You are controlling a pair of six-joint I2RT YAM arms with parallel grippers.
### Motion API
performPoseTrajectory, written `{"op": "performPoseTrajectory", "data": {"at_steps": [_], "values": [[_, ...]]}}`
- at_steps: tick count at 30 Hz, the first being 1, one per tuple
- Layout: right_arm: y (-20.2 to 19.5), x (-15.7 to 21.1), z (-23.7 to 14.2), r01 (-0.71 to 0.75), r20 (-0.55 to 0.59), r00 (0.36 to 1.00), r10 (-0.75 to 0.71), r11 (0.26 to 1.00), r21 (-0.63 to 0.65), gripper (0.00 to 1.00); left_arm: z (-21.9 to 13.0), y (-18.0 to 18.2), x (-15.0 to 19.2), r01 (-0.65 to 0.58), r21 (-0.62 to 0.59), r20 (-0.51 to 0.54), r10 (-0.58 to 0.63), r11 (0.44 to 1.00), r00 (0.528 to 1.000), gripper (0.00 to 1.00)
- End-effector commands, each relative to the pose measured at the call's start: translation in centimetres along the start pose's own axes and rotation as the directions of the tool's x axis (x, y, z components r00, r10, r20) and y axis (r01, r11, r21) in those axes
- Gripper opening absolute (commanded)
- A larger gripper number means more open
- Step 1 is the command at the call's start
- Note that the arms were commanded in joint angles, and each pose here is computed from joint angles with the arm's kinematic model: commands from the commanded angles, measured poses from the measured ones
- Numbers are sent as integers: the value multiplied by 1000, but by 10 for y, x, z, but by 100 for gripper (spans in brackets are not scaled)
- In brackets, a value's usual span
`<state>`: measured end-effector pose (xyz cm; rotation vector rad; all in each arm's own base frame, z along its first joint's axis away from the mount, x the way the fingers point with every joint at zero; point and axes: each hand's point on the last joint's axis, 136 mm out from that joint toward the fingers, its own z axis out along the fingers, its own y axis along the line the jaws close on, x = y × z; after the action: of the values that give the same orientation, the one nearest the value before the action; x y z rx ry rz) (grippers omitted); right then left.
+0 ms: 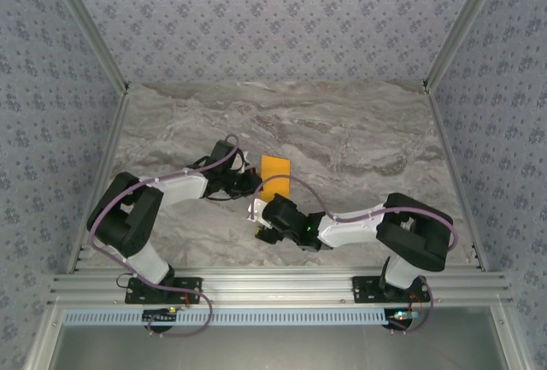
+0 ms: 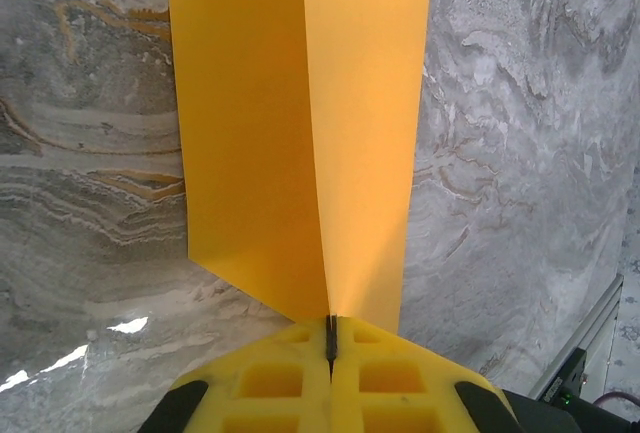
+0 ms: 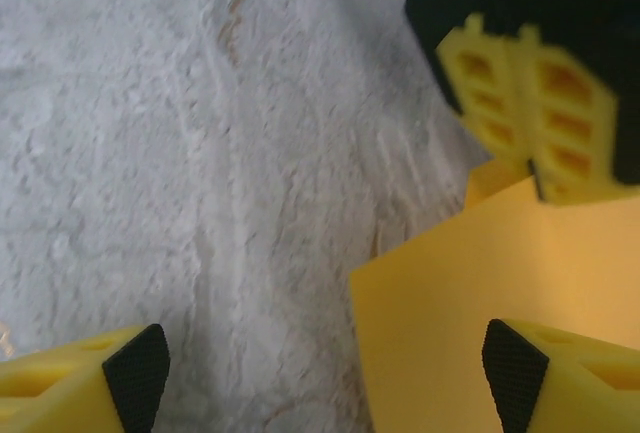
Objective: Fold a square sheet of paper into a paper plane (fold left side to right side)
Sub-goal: Third fold the triangle at the center of the table.
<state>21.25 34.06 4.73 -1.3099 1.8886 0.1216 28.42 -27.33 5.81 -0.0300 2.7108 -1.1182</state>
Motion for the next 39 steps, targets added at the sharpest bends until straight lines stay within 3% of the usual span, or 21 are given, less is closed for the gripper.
{"op": "performPoseTrajectory", "data": {"at_steps": [1, 4, 10, 21, 23, 31, 34, 39], "values": [[-15, -16, 6, -24, 42, 999, 21, 998, 51, 83, -6, -10, 3, -9, 22, -8, 10, 1000, 1000, 2], [-18, -19, 7, -33, 48, 998, 30, 998, 56, 76, -7, -11, 3, -10, 23, -7, 10, 1000, 1000, 1], [-16, -18, 3, -43, 59, 997, 42, 999, 20, 53, -8, -10, 4, -16, 15, -10, 16, 1000, 1000, 1], [-15, -14, -4, -55, 49, 997, 57, 998, -35, 2, -7, -7, 3, -25, -3, -16, 24, 1000, 1000, 3], [-13, -13, -5, -57, 46, 997, 59, 997, -52, 0, -8, -7, 3, -28, -5, -17, 28, 1000, 999, 6], [-5, -1, -4, -100, 10, 995, 103, 986, -133, 0, -37, 0, -7, -64, -63, 38, 67, 996, 997, 43], [-5, 0, -4, -137, 6, 990, 140, 978, -159, 0, -51, -3, -14, -86, -68, 58, 90, 994, 994, 43], [-6, -1, -4, -194, 5, 980, 199, 960, -204, 0, -52, -31, -27, -154, 7, 43, 153, 988, 987, 23]]}}
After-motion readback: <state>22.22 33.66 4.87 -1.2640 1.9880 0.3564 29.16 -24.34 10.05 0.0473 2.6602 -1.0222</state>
